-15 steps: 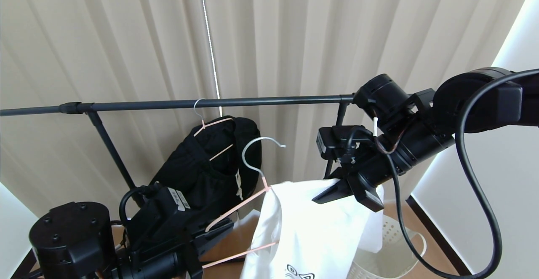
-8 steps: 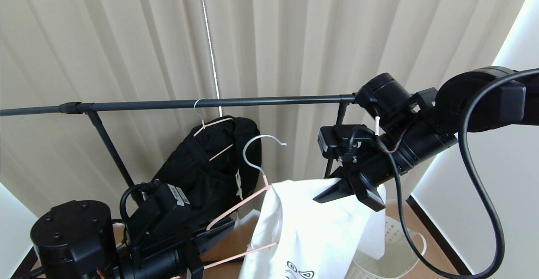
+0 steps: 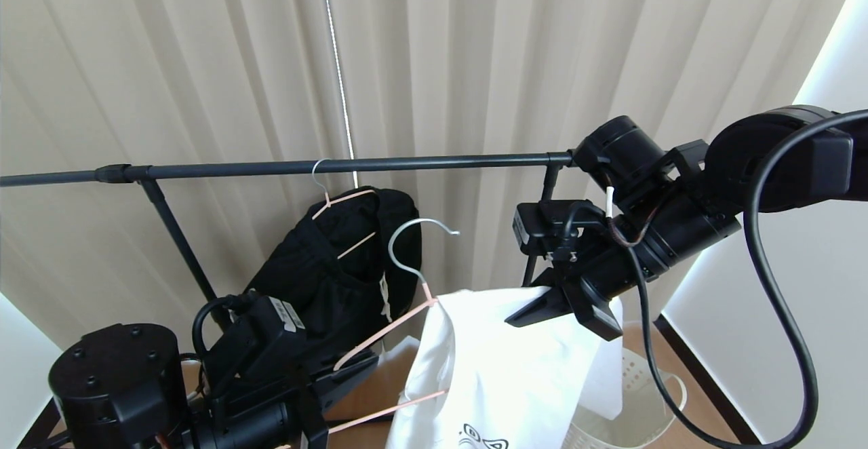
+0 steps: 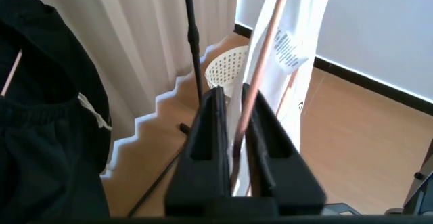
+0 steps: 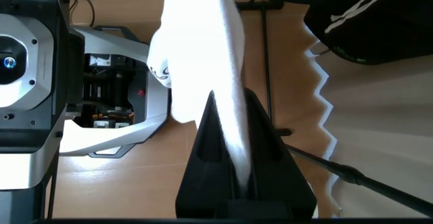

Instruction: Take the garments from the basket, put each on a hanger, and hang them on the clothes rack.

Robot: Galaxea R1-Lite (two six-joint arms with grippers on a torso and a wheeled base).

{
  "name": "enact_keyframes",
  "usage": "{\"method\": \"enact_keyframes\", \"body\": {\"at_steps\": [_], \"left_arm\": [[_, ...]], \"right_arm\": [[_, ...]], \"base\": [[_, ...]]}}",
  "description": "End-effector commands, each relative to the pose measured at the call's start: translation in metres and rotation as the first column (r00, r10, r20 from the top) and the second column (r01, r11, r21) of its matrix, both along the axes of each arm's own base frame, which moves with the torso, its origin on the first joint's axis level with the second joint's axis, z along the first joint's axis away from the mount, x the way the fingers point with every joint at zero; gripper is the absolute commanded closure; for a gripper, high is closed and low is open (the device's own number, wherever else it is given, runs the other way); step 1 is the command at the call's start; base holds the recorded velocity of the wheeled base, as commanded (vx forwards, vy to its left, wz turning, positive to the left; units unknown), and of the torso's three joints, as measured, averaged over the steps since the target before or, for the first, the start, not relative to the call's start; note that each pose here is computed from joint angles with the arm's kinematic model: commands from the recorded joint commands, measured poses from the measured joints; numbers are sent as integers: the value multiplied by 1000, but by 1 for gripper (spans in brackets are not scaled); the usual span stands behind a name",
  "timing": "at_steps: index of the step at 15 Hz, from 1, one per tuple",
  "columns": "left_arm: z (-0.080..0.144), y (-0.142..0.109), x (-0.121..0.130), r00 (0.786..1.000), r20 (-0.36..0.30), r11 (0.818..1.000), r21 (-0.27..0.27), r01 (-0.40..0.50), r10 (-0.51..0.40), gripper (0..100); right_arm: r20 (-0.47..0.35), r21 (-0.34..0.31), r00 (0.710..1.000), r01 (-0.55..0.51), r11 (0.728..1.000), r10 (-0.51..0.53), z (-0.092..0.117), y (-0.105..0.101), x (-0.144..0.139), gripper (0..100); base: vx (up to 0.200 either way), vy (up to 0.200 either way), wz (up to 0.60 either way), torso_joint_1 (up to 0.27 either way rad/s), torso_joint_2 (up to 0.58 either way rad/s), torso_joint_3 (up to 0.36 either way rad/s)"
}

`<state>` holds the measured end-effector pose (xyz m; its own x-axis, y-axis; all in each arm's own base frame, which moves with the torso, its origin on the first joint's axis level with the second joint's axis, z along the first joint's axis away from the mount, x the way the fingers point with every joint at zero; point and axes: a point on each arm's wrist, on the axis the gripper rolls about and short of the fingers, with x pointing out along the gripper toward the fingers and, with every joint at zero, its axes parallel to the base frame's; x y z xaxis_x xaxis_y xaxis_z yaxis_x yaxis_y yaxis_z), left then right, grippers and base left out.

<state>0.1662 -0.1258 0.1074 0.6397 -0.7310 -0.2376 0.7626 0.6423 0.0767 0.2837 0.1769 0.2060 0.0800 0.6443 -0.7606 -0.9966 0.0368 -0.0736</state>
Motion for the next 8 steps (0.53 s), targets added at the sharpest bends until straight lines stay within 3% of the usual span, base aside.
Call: {"method": "enact_keyframes", "body": {"at_steps": [1, 7, 8], "left_arm": [[-4, -2, 3, 1000, -5, 1000, 3, -2, 2, 0], [3, 1, 4, 996, 86, 998, -68, -12, 18, 0], [7, 2, 4, 994, 104, 995, -100, -17, 27, 0]], "right_arm": [[10, 7, 1000, -1, 1000, 1, 4, -2, -3, 100], [9, 5, 1000, 0, 1000, 0, 5, -4, -7, 100], [13, 5, 1000, 2, 1000, -2, 7, -5, -8, 100]], "base": [[0, 0, 0, 0, 0, 0], [0, 0, 0, 0, 0, 0], [0, 0, 0, 0, 0, 0]]}}
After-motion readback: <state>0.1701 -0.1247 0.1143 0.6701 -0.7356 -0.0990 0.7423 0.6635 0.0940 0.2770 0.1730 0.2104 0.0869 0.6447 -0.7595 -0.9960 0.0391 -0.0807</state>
